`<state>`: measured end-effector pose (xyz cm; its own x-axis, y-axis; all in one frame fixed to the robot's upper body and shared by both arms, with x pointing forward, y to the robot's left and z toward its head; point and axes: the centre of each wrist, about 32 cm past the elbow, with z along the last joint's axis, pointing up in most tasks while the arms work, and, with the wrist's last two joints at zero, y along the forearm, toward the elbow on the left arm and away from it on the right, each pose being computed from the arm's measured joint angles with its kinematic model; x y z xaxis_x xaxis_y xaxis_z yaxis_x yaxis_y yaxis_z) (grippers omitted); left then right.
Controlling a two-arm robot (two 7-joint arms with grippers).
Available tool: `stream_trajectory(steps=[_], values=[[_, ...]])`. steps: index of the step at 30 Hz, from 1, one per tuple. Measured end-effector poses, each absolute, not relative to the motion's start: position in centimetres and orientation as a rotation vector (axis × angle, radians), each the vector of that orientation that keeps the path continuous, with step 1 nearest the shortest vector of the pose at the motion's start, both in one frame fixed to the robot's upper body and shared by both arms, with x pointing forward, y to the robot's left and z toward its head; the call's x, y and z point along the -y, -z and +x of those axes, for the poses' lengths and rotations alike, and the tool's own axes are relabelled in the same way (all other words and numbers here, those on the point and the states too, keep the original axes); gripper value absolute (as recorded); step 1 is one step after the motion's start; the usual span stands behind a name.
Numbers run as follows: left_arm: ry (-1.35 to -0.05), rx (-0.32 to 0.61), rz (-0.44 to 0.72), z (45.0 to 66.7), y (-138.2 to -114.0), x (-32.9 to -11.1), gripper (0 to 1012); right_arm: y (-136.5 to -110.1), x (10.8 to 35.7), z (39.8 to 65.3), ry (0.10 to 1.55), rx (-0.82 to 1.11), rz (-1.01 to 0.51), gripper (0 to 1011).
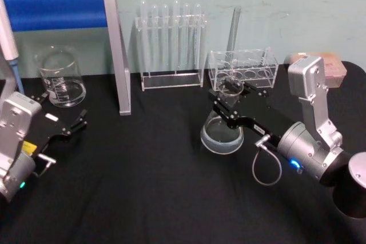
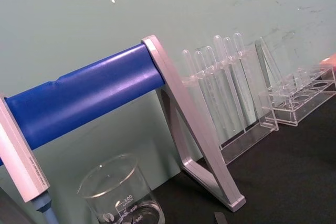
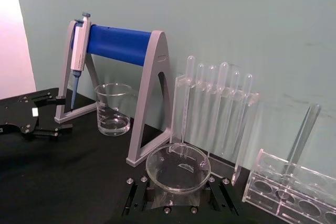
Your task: Grasp the erlenmeyer flask with one hand, shake it three times, then place it back.
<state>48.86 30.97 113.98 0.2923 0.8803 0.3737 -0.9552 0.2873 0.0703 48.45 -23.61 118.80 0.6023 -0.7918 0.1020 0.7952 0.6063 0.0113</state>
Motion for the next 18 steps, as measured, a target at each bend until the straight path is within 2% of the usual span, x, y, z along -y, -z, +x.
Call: stream_trajectory(steps=[18], values=[[-1.248, 0.285, 0.304, 48.9, -114.0, -31.0, 1001, -116.2, 23.1, 48.2, 0.894, 0.059, -0.072, 452]])
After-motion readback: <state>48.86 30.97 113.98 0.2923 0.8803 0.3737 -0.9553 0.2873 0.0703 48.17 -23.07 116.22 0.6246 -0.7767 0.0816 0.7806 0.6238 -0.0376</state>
